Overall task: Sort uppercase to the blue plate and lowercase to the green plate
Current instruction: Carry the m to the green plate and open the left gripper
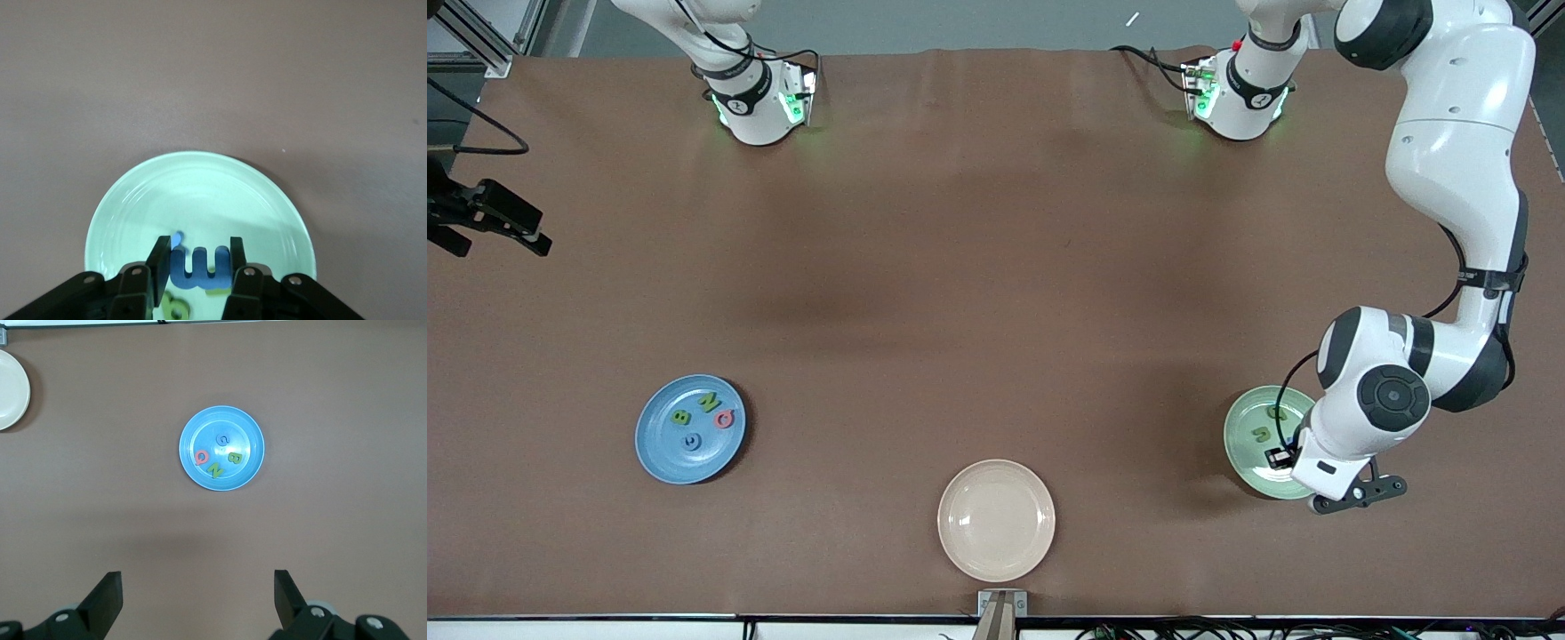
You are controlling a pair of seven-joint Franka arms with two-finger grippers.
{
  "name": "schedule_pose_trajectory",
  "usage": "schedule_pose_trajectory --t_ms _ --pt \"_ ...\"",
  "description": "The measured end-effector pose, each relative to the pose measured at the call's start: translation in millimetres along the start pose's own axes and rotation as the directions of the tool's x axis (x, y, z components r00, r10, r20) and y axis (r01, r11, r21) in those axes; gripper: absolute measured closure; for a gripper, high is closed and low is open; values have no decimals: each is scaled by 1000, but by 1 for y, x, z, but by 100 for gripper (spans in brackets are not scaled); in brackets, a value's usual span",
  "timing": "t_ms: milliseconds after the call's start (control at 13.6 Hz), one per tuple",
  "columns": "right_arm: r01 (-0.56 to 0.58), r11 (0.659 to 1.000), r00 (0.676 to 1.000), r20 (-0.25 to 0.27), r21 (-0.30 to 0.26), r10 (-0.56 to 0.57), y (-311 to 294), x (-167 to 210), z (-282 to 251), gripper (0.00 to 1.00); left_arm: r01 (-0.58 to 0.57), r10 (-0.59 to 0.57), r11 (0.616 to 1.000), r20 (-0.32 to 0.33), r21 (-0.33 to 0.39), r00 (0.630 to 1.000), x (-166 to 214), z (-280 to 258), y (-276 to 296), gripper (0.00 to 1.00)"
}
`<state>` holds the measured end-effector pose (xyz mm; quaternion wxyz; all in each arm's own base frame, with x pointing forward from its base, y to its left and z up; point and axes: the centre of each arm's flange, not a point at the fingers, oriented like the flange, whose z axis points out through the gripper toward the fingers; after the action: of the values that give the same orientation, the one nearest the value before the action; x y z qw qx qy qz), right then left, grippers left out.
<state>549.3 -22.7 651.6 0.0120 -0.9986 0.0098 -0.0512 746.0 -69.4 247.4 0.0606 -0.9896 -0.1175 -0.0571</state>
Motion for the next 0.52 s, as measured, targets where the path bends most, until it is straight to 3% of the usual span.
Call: schedule_pose_trajectory --t_ms 516 --pt "-2 1000 1000 2 0 2 1 0 -4 0 11 -11 1000 18 -19 1000 -2 37 -6 60"
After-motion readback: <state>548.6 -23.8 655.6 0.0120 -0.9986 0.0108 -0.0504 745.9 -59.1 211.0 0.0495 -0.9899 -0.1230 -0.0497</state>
